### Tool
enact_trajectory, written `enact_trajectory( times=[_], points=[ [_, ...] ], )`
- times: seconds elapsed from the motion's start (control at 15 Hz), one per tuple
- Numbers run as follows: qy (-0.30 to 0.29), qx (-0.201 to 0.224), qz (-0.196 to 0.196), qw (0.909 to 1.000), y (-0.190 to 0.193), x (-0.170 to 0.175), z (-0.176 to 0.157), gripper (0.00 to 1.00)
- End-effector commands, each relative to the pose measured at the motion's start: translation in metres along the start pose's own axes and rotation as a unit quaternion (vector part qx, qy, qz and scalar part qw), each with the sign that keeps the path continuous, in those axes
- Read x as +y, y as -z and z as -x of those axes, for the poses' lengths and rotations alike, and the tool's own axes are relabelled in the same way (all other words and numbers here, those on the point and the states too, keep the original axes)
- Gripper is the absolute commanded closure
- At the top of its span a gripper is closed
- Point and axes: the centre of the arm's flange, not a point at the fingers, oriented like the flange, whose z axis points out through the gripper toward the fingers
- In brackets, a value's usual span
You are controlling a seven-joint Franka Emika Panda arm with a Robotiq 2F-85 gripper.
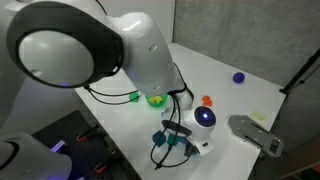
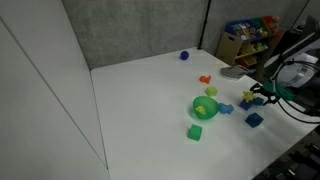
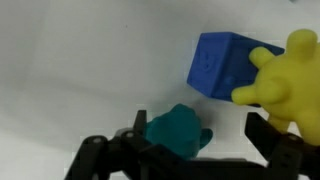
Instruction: Put the green toy inside the green bowl
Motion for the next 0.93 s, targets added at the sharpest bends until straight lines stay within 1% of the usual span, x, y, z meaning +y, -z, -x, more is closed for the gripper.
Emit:
enact_trajectory(
  times=[0.0,0.33,0.6,0.67,0.73,0.8,0.87],
  points=[
    [0.044,0.008,-0.015,0.9989,-0.003,0.008,-0.008,0.00],
    [0.095,0.013,-0.011,0.9953,-0.010,0.015,-0.009,0.00],
    [0.127,0.037,-0.008,0.9912,-0.012,0.016,-0.014,0.00],
    [0.133,0.041,-0.008,0.9902,-0.012,0.017,-0.015,0.25],
    [0.138,0.045,-0.007,0.9894,-0.013,0.017,-0.016,0.27],
    [0.144,0.048,-0.006,0.9884,-0.014,0.019,-0.016,0.34],
    [0.148,0.050,-0.005,0.9878,-0.015,0.020,-0.017,0.44]
  ],
)
